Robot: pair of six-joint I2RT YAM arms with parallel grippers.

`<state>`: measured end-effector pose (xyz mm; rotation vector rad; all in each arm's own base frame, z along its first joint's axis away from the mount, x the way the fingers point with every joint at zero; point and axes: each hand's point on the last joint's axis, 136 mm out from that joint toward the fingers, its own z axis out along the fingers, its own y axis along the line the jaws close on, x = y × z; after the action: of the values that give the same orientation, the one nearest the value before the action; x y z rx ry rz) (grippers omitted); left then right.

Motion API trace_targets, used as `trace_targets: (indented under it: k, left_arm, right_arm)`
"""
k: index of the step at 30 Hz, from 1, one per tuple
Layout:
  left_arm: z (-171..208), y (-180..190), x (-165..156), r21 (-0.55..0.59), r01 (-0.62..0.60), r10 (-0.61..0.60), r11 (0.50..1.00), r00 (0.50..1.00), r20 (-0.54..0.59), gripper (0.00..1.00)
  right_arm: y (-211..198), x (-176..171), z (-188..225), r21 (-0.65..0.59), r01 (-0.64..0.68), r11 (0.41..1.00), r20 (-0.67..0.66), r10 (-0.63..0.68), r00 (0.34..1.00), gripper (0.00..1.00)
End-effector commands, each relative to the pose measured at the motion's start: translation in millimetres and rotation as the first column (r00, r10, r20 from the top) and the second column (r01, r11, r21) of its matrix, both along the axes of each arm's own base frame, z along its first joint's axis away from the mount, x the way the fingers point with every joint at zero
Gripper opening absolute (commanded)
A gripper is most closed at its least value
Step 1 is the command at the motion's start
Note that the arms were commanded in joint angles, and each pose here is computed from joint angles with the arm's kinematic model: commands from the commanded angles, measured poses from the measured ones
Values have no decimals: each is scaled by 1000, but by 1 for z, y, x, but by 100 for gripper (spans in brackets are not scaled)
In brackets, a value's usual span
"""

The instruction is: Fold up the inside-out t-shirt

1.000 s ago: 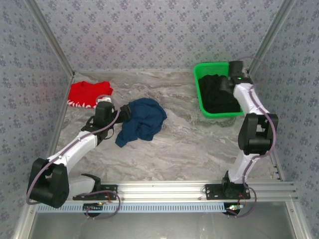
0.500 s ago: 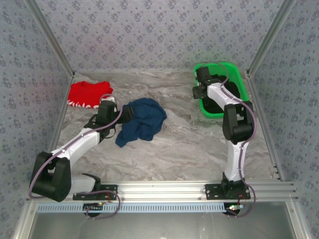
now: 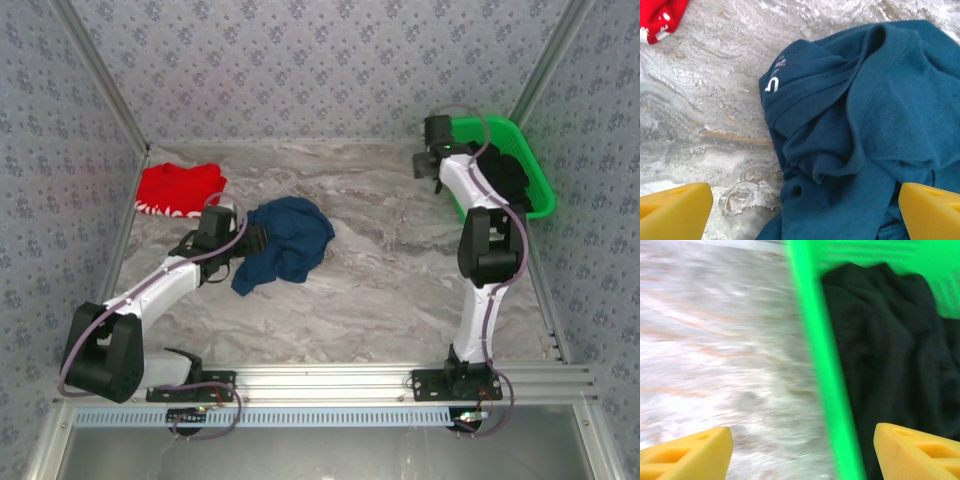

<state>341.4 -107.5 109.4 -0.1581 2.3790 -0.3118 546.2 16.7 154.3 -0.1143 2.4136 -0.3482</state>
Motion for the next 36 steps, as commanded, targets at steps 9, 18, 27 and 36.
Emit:
trace_targets:
  k: [9, 18, 27, 36]
  left_arm:
    - [-38, 7, -32, -182, -12, -11, 983, 992, -123, 82]
    - [-42, -4, -23, -216, 27, -50, 976, 994, -99, 57]
    - [-32, -16, -11, -258, 79, -98, 963, 993, -62, 19]
    - [91, -15, 10, -314, 130, -29, 940, 951, 307, 0]
  right_arm:
    - [357, -114, 4, 438, -785, 438, 220, 795, 566, 77]
    - [419, -100, -35, 508, -802, 314, 246, 840, 484, 66]
    - [431, -92, -15, 523, -806, 276, 283, 836, 470, 15]
    - [320, -92, 139, 413, -771, 485, 441, 634, 635, 0]
